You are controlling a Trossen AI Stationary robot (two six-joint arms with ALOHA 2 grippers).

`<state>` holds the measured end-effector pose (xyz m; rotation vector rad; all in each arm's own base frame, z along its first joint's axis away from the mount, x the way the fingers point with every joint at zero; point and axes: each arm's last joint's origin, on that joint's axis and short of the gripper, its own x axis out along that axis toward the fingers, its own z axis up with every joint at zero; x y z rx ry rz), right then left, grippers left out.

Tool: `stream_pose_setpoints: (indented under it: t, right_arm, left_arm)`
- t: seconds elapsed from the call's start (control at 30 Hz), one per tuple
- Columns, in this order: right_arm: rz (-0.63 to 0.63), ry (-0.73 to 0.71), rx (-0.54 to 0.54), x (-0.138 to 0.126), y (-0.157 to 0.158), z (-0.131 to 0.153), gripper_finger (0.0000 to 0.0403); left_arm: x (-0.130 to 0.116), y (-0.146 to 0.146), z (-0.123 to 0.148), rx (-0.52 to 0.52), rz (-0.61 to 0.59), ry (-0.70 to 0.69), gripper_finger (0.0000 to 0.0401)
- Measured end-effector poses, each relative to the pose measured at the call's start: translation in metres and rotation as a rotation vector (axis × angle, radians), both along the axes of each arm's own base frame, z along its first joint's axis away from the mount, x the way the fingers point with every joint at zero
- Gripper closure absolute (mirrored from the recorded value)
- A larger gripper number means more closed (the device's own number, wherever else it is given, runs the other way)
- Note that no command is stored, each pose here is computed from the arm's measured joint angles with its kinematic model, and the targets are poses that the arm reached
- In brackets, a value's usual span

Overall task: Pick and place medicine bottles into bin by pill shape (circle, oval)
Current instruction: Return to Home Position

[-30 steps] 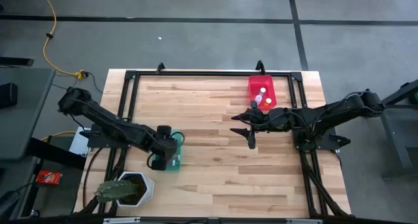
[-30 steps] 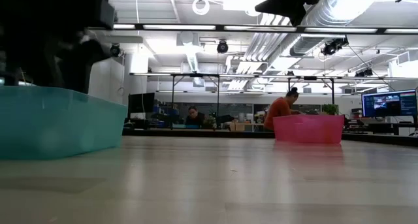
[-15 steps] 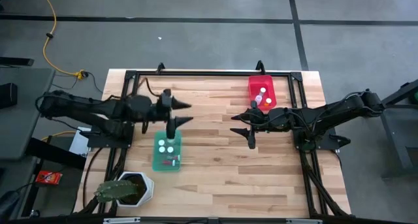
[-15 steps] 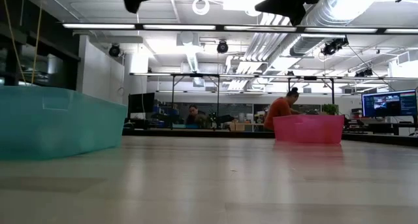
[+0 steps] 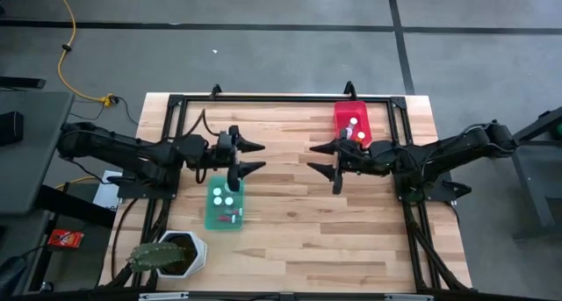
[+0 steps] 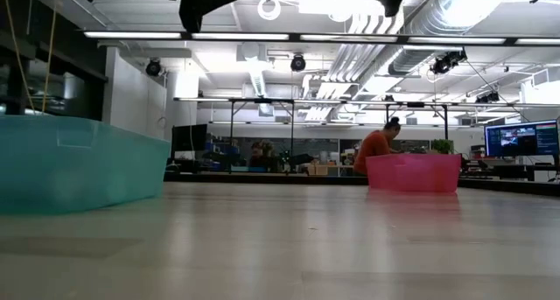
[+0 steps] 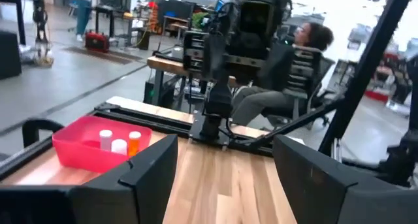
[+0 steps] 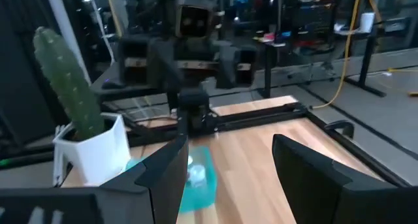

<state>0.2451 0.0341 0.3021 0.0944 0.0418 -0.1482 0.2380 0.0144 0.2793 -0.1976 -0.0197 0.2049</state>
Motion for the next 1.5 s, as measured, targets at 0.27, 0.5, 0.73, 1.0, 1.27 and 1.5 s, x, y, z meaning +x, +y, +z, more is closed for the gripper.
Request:
stream_pose_setpoints:
  t: [0.27, 0.5, 0.73, 1.0, 1.27, 1.5]
  right_arm:
    - [-0.015, -0.001, -0.001, 0.002, -0.012, 0.000, 0.0187]
    - [-0.018, 0.005, 0.010, 0.002, -0.013, -0.001, 0.0187]
    - [-0.018, 0.031, 0.005, 0.002, -0.013, -0.003, 0.0187]
    - [-0.019, 0.042, 0.021, 0.001, -0.013, -0.004, 0.0187]
    - [-0.020, 0.048, 0.028, 0.001, -0.013, -0.005, 0.0187]
    - [-0.022, 0.045, 0.098, 0.001, -0.013, -0.006, 0.0187]
  left_arm:
    - [0.000, -0.005, 0.000, 0.069, -0.022, 0.013, 0.0160]
    - [0.000, -0.005, 0.001, -0.021, -0.022, -0.005, 0.0164]
    - [-0.005, -0.006, 0.011, 0.077, -0.046, -0.025, 0.0299]
    - [-0.039, 0.004, 0.021, 0.140, -0.033, 0.029, 0.0394]
    - [-0.083, 0.013, 0.009, 0.162, 0.029, -0.074, 0.0400]
    - [-0.109, 0.007, -0.038, 0.028, 0.034, -0.134, 0.0401]
